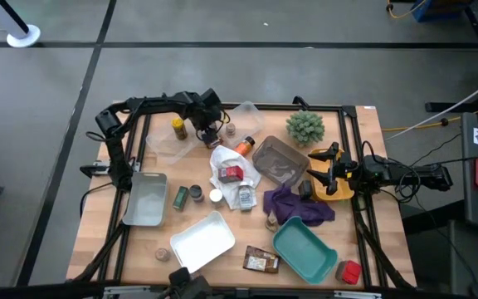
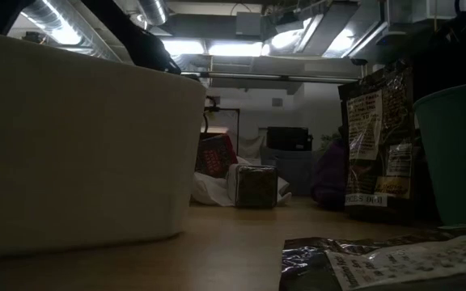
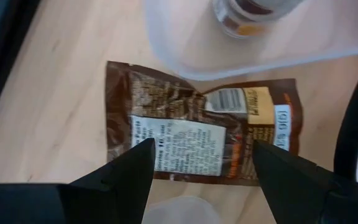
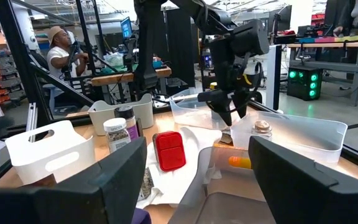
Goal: Sort spices by type
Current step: Put the top orange spice pack into the black bin
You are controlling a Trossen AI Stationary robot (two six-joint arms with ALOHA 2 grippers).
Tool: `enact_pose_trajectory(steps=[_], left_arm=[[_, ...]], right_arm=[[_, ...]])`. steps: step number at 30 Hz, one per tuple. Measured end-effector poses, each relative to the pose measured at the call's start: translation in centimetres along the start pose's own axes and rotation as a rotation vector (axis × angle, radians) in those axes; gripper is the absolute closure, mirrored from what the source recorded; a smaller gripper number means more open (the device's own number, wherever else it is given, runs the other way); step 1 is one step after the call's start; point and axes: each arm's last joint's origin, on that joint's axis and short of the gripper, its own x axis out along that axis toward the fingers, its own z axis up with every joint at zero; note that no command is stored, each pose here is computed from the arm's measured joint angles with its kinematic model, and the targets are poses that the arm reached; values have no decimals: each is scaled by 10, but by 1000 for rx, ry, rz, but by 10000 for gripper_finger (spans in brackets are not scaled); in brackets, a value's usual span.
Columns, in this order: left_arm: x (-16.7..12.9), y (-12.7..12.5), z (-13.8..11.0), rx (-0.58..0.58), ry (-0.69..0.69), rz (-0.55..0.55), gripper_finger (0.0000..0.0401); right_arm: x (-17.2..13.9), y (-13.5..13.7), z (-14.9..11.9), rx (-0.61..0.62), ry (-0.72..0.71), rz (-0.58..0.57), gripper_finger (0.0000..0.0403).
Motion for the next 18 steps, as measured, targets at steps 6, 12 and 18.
enact_pose_trajectory(steps=[6, 12, 18], left_arm=[[0, -14, 1, 34, 13, -12, 150], [0, -23, 2, 59, 11, -19, 150], [5, -25, 4, 52, 2, -12, 150]], right_arm=[[0, 0, 0, 0, 0, 0, 120], [0, 0, 0, 0, 1, 1, 120], [0, 0, 0, 0, 1, 1, 120]])
